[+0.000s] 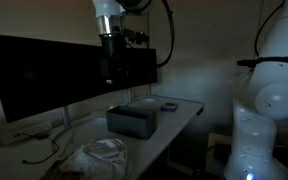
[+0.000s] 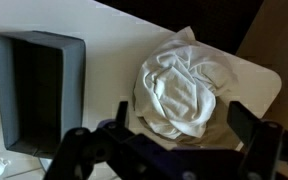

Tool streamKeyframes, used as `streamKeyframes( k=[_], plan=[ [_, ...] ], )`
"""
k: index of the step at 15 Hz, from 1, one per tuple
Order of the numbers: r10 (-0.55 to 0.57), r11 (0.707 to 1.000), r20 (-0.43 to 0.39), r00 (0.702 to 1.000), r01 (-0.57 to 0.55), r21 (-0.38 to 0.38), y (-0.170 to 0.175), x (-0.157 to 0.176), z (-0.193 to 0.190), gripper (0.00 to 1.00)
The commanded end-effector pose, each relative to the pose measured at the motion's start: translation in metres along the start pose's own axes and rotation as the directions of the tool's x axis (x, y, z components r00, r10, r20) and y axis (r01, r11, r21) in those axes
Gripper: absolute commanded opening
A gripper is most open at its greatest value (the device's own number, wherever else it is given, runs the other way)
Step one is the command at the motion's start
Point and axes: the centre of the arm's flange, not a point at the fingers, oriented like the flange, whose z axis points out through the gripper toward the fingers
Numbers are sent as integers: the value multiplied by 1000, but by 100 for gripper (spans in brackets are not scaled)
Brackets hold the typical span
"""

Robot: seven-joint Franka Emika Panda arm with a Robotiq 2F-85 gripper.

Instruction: Put the clothes on the table into the grey box

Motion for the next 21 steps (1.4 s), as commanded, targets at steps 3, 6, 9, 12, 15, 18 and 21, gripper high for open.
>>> streamKeyframes(
  k=[3, 6, 9, 12, 15, 18, 21],
  plan=[
    [-24, 1000, 16, 1000, 24, -6, -17, 15, 26, 100],
    [-76, 997, 37, 996, 76, 9, -32, 30, 48, 100],
    [-117, 993, 31, 993, 116, 28, -50, 45, 70, 100],
    [-137, 991, 24, 990, 137, 10, -67, 59, 95, 100],
    [-168, 986, 49, 985, 168, 2, -76, 70, 125, 100],
    [-196, 980, 81, 977, 198, -16, -82, 81, 157, 100],
    [-214, 973, 99, 972, 220, -62, -87, 91, 179, 100]
  ],
)
